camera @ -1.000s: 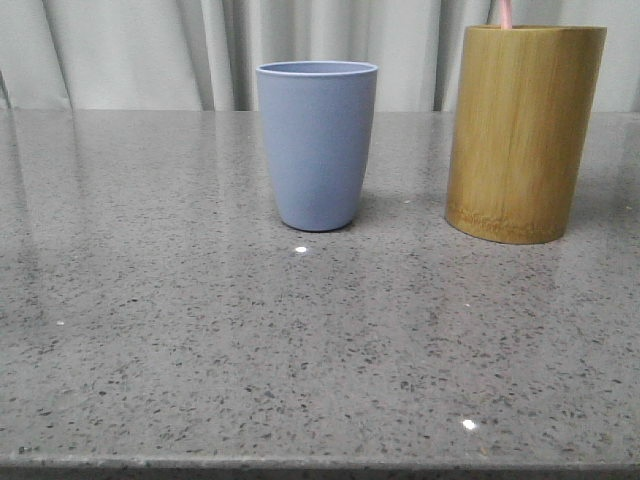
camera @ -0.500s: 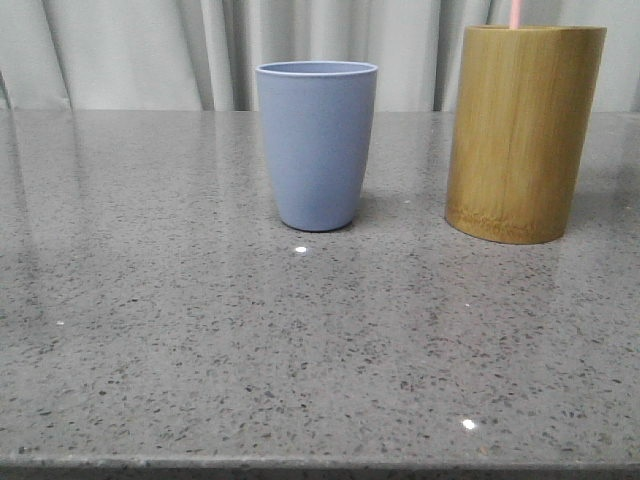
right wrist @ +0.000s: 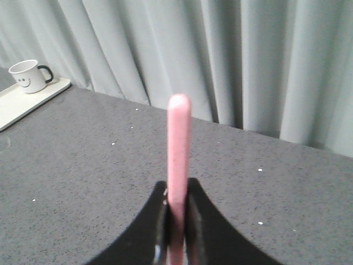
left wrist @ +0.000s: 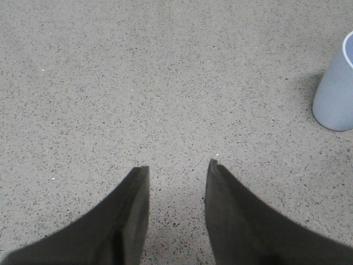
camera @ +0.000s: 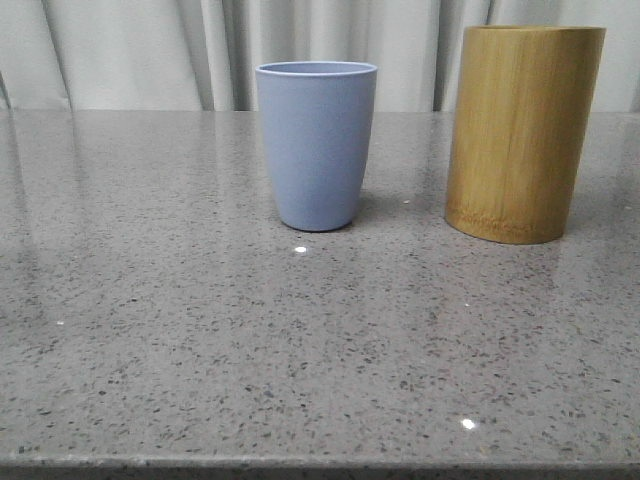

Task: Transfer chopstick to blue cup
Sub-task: 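Lower the pink chopstick into the blue cup with the right gripper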

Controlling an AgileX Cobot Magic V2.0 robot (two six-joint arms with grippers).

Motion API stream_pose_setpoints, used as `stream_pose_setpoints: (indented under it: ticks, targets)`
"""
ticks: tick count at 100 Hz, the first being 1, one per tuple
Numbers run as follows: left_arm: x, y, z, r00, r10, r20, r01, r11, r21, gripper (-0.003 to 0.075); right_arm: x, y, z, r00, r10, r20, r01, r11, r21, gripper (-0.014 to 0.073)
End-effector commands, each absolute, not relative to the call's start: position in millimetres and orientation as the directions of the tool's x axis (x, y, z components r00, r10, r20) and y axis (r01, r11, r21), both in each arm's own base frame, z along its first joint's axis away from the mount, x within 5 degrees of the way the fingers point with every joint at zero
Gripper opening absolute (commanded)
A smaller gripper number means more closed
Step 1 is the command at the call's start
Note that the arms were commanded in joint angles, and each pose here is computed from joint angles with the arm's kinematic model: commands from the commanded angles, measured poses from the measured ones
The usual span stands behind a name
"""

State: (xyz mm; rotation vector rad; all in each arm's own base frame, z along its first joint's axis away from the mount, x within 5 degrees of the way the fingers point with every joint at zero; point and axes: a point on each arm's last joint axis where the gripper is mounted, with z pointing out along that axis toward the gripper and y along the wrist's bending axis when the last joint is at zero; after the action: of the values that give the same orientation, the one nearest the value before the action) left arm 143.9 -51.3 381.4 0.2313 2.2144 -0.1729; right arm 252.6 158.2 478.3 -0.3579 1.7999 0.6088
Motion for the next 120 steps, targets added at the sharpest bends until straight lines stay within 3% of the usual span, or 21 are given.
stream_pose_setpoints:
  ticks: [1, 51, 73, 83, 120]
  targets:
    - [144.6, -51.3, 395.9, -0.521, 0.066, -0.851, 0.231, 0.971, -0.066, 0.0242, 251.8, 165.4, 495.0, -0.214, 0.128, -0.968, -0.561, 0.796, 0.229, -0.0007]
    - [144.6, -51.3, 395.9, -0.521, 0.066, -0.851, 0.231, 0.971, -0.066, 0.0242, 296.0, 198.6, 443.5, -0.338, 0.050, -0.940, -0.540, 0.807, 0.237, 0.0006]
    - [144.6, -51.3, 395.9, -0.521, 0.066, -0.851, 0.231, 0.971, -0.066, 0.0242, 300.9, 201.7, 436.9, -0.352, 0.040, -0.935, -0.537, 0.810, 0.237, 0.0209]
    - [144.6, -51.3, 395.9, -0.521, 0.066, -0.851, 0.231, 0.971, -0.066, 0.0242, 300.9, 201.7, 436.9, -0.352, 0.040, -0.935, -0.537, 0.810, 0.237, 0.0262]
    - [144.6, -51.3, 395.9, -0.521, 0.066, -0.851, 0.231, 0.971, -0.066, 0.0242, 293.9, 194.0, 441.1, -0.317, 0.037, -0.948, -0.535, 0.818, 0.211, 0.0235]
